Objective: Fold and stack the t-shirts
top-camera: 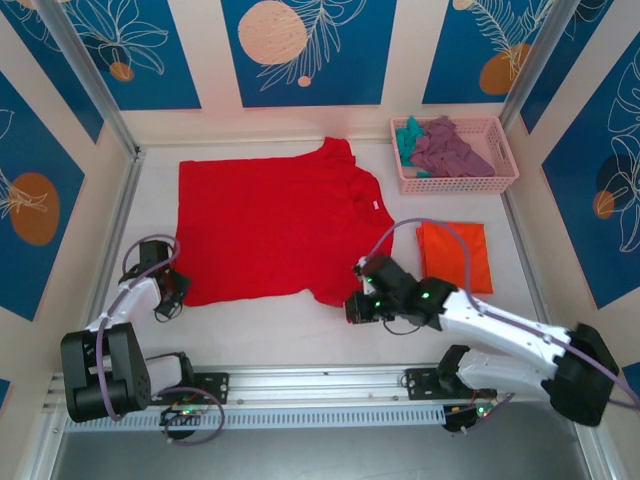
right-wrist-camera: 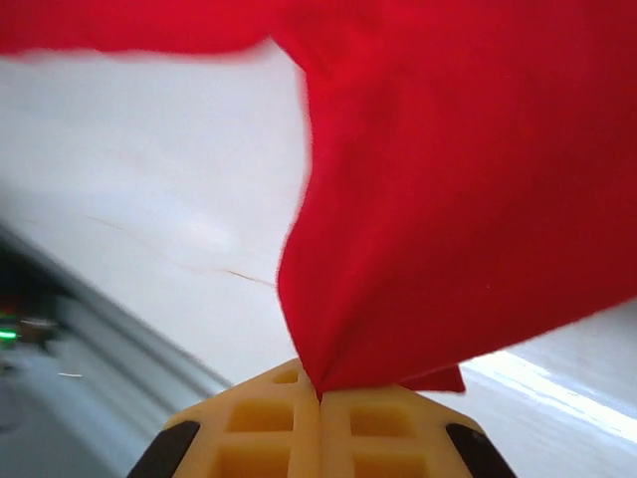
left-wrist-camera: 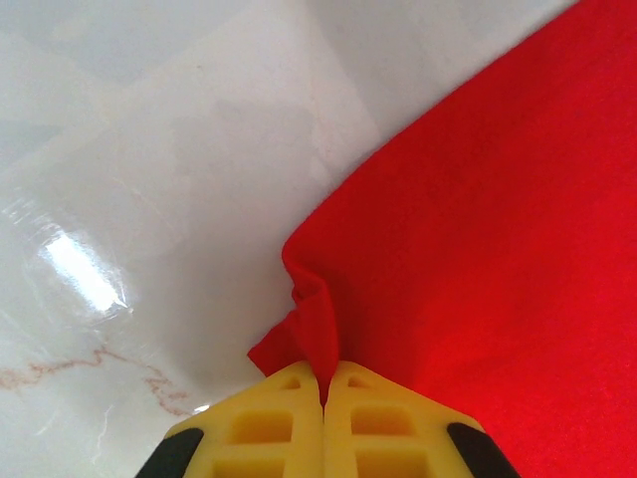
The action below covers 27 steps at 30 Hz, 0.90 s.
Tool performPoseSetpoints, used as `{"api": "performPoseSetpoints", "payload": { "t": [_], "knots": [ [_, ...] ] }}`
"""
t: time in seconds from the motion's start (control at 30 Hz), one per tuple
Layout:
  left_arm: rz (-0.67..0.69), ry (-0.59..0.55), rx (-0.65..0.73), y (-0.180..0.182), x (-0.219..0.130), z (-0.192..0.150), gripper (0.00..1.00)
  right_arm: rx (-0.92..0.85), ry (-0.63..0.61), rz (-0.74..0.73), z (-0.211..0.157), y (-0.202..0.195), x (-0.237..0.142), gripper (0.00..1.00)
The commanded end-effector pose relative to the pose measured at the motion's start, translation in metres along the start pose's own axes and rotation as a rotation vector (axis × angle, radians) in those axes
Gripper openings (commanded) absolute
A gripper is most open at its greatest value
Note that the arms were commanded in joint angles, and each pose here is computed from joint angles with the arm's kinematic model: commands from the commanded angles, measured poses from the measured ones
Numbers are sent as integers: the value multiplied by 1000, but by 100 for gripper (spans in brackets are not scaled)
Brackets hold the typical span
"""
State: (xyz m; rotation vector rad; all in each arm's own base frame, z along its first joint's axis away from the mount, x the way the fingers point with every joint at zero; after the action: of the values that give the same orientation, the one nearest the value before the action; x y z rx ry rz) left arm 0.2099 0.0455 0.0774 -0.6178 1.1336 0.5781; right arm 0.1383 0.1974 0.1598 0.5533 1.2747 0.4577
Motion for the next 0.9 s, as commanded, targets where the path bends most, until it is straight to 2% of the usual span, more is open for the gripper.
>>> {"api": "performPoseSetpoints", "payload": {
  "t": [0.0, 0.13, 0.23, 0.3, 0.33, 0.5, 0.7, 0.87],
  "knots": [
    [-14, 1, -4, 0, 0, 1, 0, 150, 55, 127, -2, -3, -11, 0],
    [-17, 4, -2, -1, 2, 2, 0, 336, 61, 26, 1, -41, -6, 3],
    [-21, 14, -3, -2, 3, 2, 0, 416, 71, -102, 1, -61, -1, 52],
    [-22, 15, 1, -3, 2, 2, 0, 428, 66, -180, 3, -67, -4, 70],
    [-22, 12, 3, -3, 1, 3, 0, 417, 53, -212, 4, -67, -8, 73],
    [-18, -5, 6, -2, -1, 5, 0, 335, 19, -205, 11, -59, -16, 74],
    [-15, 0, 8, -2, 0, 4, 0, 232, 58, -207, 5, -46, 7, 68],
    [-13, -1, 14, -3, 2, 5, 0, 196, 59, -282, 1, -45, 23, 61]
  ]
}}
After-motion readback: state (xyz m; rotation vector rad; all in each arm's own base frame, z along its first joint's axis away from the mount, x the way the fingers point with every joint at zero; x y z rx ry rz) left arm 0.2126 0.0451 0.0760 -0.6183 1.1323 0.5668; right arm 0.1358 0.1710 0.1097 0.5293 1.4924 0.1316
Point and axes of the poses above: each hand's point on the last joint's axis, 136 mm out from that joint toward the fingers, its own x axis out along the fingers, its own y axis along the line the jaws close on, z = x × y, the point moved 6 cm from there along -x, back along the fingers, and after that the axes turned 13 degrees about x, right-handed, at the moved point
